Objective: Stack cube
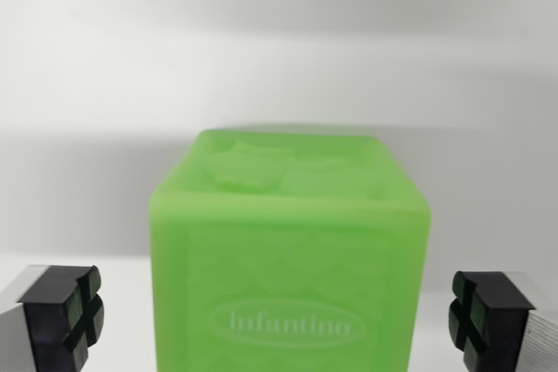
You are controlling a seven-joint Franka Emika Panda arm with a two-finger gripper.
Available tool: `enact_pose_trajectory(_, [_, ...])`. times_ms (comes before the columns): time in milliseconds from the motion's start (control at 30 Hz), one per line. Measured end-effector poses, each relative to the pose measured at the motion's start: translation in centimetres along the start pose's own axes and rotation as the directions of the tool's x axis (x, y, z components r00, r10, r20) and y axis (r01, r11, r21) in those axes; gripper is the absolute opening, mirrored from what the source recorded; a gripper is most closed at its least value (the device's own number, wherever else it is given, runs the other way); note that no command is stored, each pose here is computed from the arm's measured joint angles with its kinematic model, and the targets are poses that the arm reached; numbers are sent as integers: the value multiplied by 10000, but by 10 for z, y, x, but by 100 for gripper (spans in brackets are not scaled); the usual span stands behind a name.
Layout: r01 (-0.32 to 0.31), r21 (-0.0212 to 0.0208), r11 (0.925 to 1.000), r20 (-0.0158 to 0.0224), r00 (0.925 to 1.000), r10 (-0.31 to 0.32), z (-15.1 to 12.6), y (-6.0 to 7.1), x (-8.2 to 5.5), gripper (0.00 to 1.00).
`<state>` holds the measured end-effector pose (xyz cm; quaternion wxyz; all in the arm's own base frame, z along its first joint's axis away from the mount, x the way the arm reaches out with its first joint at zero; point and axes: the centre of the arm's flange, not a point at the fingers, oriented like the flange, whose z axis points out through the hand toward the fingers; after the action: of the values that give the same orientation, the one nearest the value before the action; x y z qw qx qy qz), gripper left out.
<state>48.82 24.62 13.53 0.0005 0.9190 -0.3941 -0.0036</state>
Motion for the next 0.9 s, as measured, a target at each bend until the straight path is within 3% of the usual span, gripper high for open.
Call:
enact_pose_trajectory(433, [11,-3,10000,-16,10000,-11,20,0,0,100])
enact_pose_trajectory(467, [10,-4,10000,-16,10000,-10,20,0,0,0])
enact_pose_trajectory(900, [7,6,10000,-21,10000,-7,20,0,0,0])
